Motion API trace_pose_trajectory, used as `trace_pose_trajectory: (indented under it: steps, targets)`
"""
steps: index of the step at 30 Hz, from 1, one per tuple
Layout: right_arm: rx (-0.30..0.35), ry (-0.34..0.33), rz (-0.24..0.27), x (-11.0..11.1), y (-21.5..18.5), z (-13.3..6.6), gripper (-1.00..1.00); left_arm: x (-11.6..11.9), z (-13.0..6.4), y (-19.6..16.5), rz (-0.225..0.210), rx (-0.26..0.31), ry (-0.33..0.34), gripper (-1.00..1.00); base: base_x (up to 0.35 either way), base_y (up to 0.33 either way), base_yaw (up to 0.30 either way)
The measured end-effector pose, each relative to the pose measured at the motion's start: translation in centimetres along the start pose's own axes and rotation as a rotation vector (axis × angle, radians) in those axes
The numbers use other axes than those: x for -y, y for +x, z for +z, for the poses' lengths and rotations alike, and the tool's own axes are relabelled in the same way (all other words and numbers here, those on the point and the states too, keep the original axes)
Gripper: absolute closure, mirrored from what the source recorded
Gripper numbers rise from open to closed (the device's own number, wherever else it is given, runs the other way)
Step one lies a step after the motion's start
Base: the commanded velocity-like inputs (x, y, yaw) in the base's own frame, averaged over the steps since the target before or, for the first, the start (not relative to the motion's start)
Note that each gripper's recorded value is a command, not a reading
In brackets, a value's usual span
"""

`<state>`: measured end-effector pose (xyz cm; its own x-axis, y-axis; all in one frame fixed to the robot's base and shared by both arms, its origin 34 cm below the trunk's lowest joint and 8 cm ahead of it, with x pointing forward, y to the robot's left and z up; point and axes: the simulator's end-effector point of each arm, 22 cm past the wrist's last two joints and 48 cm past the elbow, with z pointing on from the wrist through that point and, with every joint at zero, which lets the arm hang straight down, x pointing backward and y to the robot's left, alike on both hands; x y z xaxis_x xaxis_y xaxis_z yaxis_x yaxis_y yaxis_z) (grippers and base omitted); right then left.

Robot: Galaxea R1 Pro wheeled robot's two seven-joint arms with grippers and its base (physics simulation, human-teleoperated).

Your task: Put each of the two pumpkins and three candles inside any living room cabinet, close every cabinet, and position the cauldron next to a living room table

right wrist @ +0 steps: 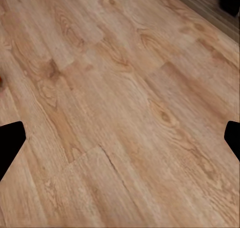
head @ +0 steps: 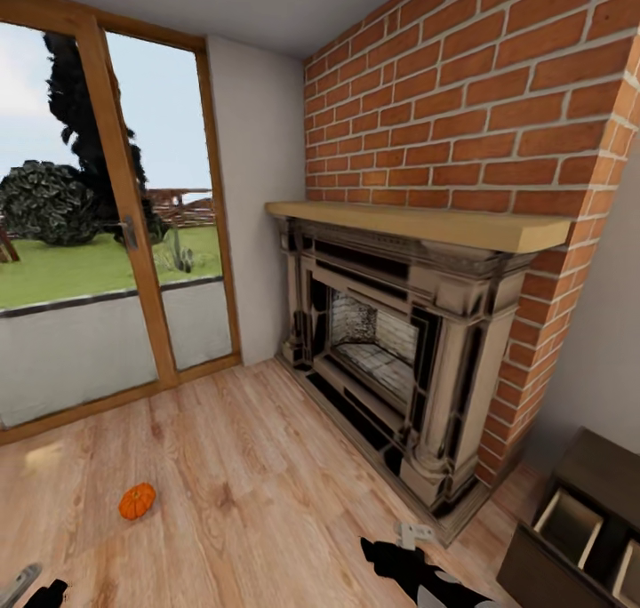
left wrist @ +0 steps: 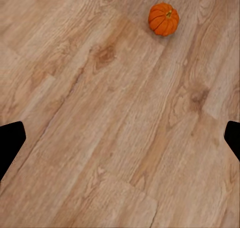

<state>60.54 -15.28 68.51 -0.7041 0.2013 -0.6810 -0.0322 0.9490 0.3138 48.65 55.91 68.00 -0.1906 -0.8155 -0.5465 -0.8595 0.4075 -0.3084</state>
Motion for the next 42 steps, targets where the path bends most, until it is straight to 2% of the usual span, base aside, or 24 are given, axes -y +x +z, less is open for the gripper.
trace_pose_trajectory:
  steps: [7, 15, 29, 36, 42]
  targets:
    - [0.014, -0.031, 0.001, -1.1, -0.5, 0.3, -1.00, -0.3, 0.1, 0.2, 0.004, -0.004, -0.007, -1.00, 0.301, 0.159, 0.164]
    - [0.061, -0.036, -0.008, -1.1, -1.5, 0.3, -1.00, -0.3, 0.2, 0.3, 0.006, -0.005, -0.008, -1.00, 0.309, 0.172, 0.070]
    - [0.064, -0.036, -0.008, -1.2, -1.6, 0.3, -1.00, -0.3, 0.2, 0.4, 0.007, -0.005, -0.008, -1.00, 0.272, 0.197, 0.261]
    - [0.065, -0.035, -0.009, -1.2, -1.6, 0.3, -1.00, -0.3, 0.2, 0.3, 0.013, -0.003, -0.008, -1.00, 0.334, 0.024, 0.260]
    - [0.065, -0.036, -0.009, -1.1, -1.6, 0.3, -1.00, -0.3, 0.2, 0.3, 0.013, -0.003, -0.008, -1.00, 0.341, 0.001, 0.054]
